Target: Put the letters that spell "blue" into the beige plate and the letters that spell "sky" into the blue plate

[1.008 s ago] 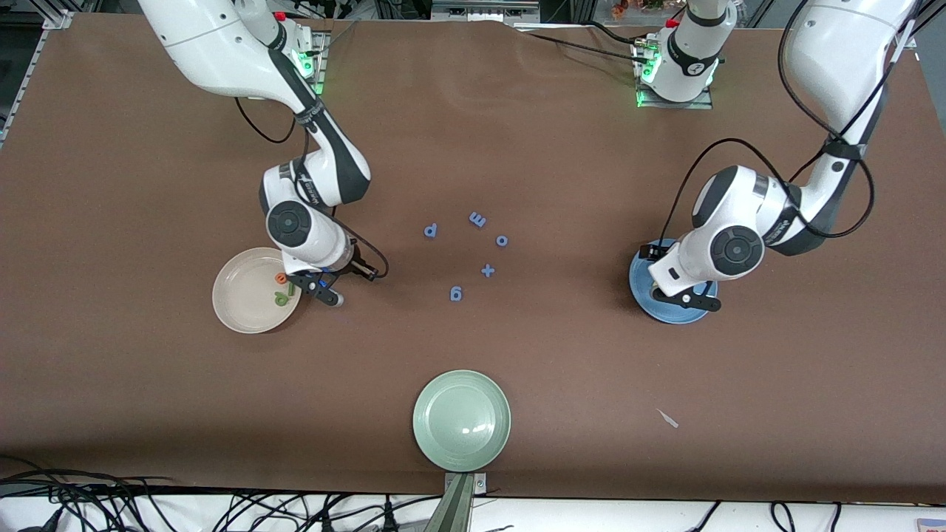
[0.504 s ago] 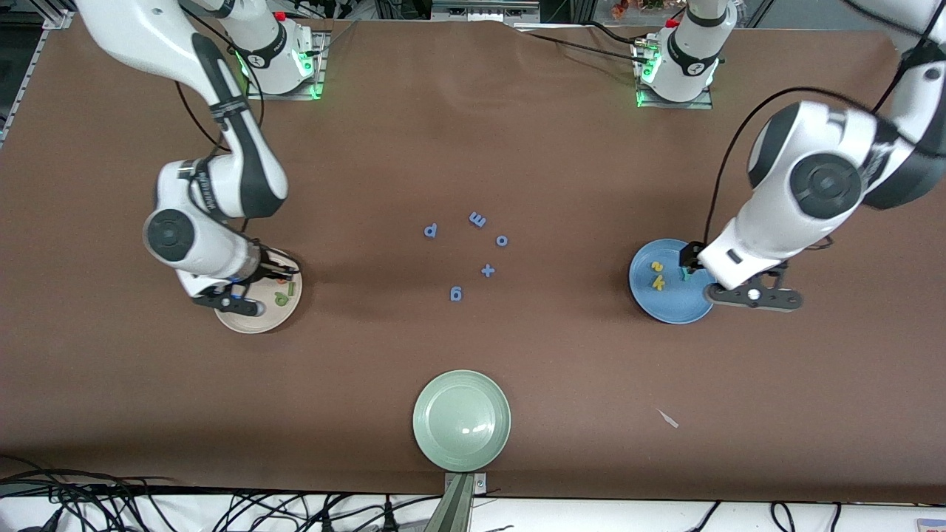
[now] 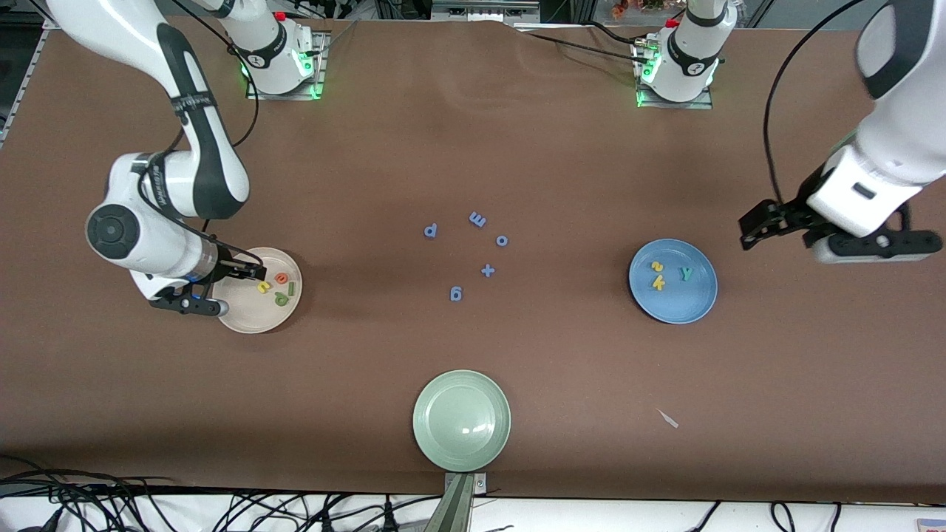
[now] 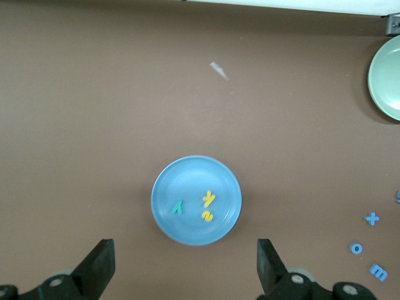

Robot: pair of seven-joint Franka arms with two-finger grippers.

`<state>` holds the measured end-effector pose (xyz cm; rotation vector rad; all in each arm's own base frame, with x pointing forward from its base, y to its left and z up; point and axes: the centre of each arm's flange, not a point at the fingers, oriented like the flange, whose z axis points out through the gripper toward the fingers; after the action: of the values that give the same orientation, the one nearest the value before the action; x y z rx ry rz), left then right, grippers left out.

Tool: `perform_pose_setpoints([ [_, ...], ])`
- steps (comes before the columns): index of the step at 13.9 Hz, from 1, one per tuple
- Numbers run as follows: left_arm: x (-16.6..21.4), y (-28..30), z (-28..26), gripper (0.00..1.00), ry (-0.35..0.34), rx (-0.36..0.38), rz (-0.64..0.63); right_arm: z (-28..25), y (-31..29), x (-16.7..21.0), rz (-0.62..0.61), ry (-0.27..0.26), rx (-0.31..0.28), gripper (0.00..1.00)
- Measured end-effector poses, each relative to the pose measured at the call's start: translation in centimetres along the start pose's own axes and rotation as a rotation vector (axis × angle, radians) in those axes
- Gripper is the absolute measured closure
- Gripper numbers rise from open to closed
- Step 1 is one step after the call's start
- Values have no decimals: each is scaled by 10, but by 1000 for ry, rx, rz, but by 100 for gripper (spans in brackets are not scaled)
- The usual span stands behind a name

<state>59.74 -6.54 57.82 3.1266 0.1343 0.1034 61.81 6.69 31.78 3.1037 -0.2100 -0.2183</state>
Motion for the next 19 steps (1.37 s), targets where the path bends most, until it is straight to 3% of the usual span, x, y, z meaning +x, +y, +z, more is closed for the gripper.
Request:
perform_pose_setpoints([
  [2,-11,-7,-18,0,0,11,30,-51,-1,-9,-10,-7,7,0],
  [5,-25,-25,-33,0,-3,20,90,-134,9,-31,-34,33,-12,0],
  [9,-27,-22,-22,0,-52,25,113,-207,19,-68,-115,73,8,0],
  [15,-27,-22,-20,0,-58,26,115,-250,26,-104,-218,92,-14,0],
  [19,-27,-22,-20,0,-58,26,116,-257,36,-107,-212,59,-17,0],
])
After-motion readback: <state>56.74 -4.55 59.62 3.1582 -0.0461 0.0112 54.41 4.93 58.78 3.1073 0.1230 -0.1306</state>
